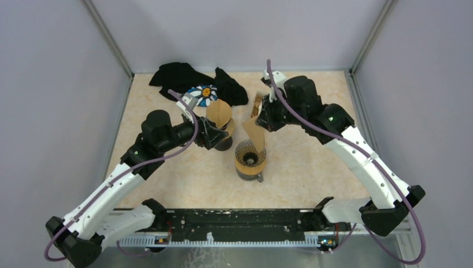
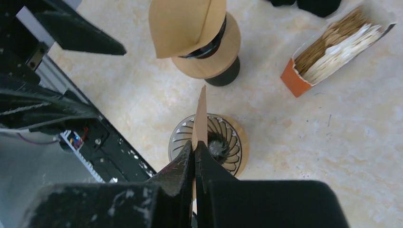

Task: Place the coffee filter in the dripper
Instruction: Place the coffee filter in the coffee dripper.

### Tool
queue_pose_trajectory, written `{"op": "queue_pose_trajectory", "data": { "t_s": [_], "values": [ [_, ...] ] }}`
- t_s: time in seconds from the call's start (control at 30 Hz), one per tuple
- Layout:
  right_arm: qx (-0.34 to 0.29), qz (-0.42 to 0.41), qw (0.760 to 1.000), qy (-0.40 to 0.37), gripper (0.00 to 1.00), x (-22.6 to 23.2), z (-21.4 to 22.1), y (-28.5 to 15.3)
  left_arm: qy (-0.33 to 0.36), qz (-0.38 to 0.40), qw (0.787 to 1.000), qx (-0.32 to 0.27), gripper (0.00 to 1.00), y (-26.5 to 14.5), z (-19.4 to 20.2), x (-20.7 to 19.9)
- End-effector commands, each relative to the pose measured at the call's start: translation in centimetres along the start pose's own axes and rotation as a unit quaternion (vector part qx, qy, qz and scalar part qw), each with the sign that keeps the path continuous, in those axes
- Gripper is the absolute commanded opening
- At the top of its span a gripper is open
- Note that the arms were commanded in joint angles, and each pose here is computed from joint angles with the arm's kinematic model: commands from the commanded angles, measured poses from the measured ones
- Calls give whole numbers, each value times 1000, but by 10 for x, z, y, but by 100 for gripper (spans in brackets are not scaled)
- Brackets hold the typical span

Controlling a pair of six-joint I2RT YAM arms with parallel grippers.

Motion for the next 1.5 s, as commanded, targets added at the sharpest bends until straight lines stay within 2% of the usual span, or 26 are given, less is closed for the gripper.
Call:
{"op": "queue_pose_trajectory", "data": {
  "t_s": [0.0, 0.23, 0.53, 0.9, 1.23, 1.47],
  "values": [
    [-24, -58, 997, -38, 0, 15, 1, -11, 48, 16, 998, -21, 80, 10, -15, -6],
    [-12, -89, 994, -65, 0, 22, 10, -8, 108, 74, 991, -1, 76, 28, -19, -11],
    [-19, -120, 987, -101, 0, 28, 12, -11, 168, 180, 969, 22, 68, 42, -23, -18],
    [-27, -152, 979, -134, 0, 32, 13, -15, 175, 281, 941, 68, 59, 59, -19, -23],
    [-25, -158, 976, -147, 0, 31, 14, -7, 175, 341, 921, 76, 37, 57, -21, -29],
    [-29, -176, 971, -157, 0, 34, 12, -6, 177, 346, 917, 87, 33, 59, -18, -28]
  ]
}}
Point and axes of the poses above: each gripper's point midway between its finger pads, its own y axis out along the fingers, its own x axis along the line the jaws close on, z = x × y, the point moved 10 cm from there along -y, back along the fingers, and after that the axes turned 5 degrees about y, right-handed, at the moved point
